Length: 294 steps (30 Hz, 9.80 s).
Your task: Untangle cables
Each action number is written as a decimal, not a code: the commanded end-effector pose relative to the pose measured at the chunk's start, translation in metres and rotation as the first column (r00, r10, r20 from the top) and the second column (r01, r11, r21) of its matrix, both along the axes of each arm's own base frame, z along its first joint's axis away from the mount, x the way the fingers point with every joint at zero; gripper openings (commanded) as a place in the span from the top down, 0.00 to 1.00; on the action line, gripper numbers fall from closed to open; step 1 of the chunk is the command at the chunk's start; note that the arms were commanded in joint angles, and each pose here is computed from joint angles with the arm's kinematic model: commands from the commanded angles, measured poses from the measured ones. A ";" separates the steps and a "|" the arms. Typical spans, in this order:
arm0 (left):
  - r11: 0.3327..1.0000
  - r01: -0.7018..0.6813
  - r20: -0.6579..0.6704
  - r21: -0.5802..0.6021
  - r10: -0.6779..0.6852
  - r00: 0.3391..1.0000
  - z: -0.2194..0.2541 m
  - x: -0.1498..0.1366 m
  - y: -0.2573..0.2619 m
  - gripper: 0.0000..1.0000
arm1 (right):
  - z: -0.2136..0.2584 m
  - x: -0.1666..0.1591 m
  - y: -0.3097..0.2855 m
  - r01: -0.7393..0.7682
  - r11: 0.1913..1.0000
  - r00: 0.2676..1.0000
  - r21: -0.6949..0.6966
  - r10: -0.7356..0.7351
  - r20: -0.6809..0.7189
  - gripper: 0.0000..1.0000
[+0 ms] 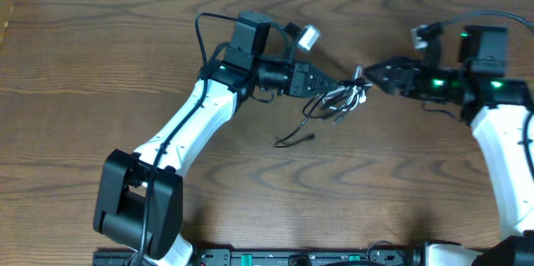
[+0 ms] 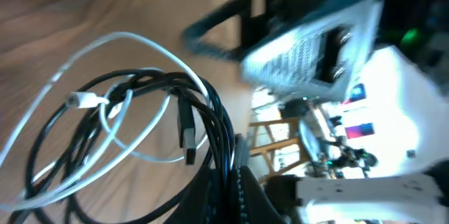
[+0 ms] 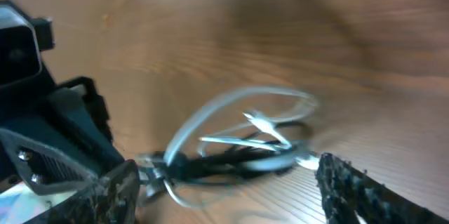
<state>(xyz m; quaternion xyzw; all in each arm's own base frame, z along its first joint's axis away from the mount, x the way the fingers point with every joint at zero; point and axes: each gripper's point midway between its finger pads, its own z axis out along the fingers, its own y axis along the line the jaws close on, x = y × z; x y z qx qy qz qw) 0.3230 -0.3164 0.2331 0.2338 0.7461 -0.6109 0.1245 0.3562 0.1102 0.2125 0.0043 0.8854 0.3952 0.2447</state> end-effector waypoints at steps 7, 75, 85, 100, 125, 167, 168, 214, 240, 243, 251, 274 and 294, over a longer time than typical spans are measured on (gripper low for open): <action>0.996 0.002 -0.089 -0.085 -0.010 0.996 0.030 0.005 -0.002 0.93 | -0.014 -0.002 0.033 0.036 0.999 0.991 -0.004 -0.036 -0.126 0.30; 0.838 -0.526 0.030 0.145 0.528 0.849 -0.023 0.118 0.135 0.90 | -0.061 -0.005 -0.017 -0.002 0.995 0.953 0.096 0.031 -0.301 0.99; 0.962 -0.272 0.084 -0.004 0.271 0.959 0.020 0.067 0.063 0.53 | -0.077 -0.011 -0.071 0.302 0.915 0.811 -0.267 -0.394 -0.432 0.90; 0.981 -0.188 0.274 0.054 0.167 0.947 0.007 0.036 -0.008 0.38 | -0.077 -0.042 -0.128 0.340 0.820 0.724 -0.460 -0.540 -0.429 0.41; 0.937 -0.118 0.503 0.328 -0.067 0.862 -0.102 0.012 -0.185 0.40 | -0.037 -0.066 -0.186 0.428 0.774 0.696 -0.467 -0.611 -0.376 0.36; 0.980 0.061 0.030 0.189 -0.068 0.997 0.003 0.013 -0.018 0.93 | 0.015 -0.014 -0.009 -0.042 0.998 0.991 -0.038 0.037 -0.133 0.36; 0.981 0.052 0.026 0.188 -0.058 0.998 0.004 0.015 -0.016 0.93 | 0.013 -0.011 -0.004 -0.035 0.998 0.990 -0.048 0.028 -0.142 0.37; 0.985 -0.130 0.075 0.113 0.122 0.990 0.051 0.057 0.021 0.93 | -0.022 0.040 0.060 0.085 0.996 0.959 0.038 -0.072 -0.274 0.37; 0.985 -0.131 0.084 0.108 0.123 0.989 0.052 0.058 0.021 0.93 | -0.085 0.048 0.091 0.091 0.995 0.917 -0.033 -0.097 -0.386 0.59; 0.986 -0.133 0.100 0.100 0.123 0.987 0.054 0.060 0.020 0.92 | -0.087 0.046 0.096 0.079 0.997 0.909 -0.006 -0.075 -0.410 0.60; 0.974 -0.188 0.140 0.129 0.170 0.976 0.050 0.071 0.022 0.93 | -0.080 0.039 0.106 0.038 0.997 0.902 0.068 -0.005 -0.433 0.58; 0.842 -0.539 0.187 -0.006 0.530 0.827 0.099 0.161 0.122 0.92 | -0.163 0.027 0.031 0.116 0.961 0.785 -0.251 -0.243 -0.570 0.99; 0.781 -0.600 0.194 0.174 0.571 0.798 0.049 0.159 0.203 0.93 | -0.111 0.004 -0.039 0.004 0.972 0.875 -0.237 -0.118 -0.470 0.99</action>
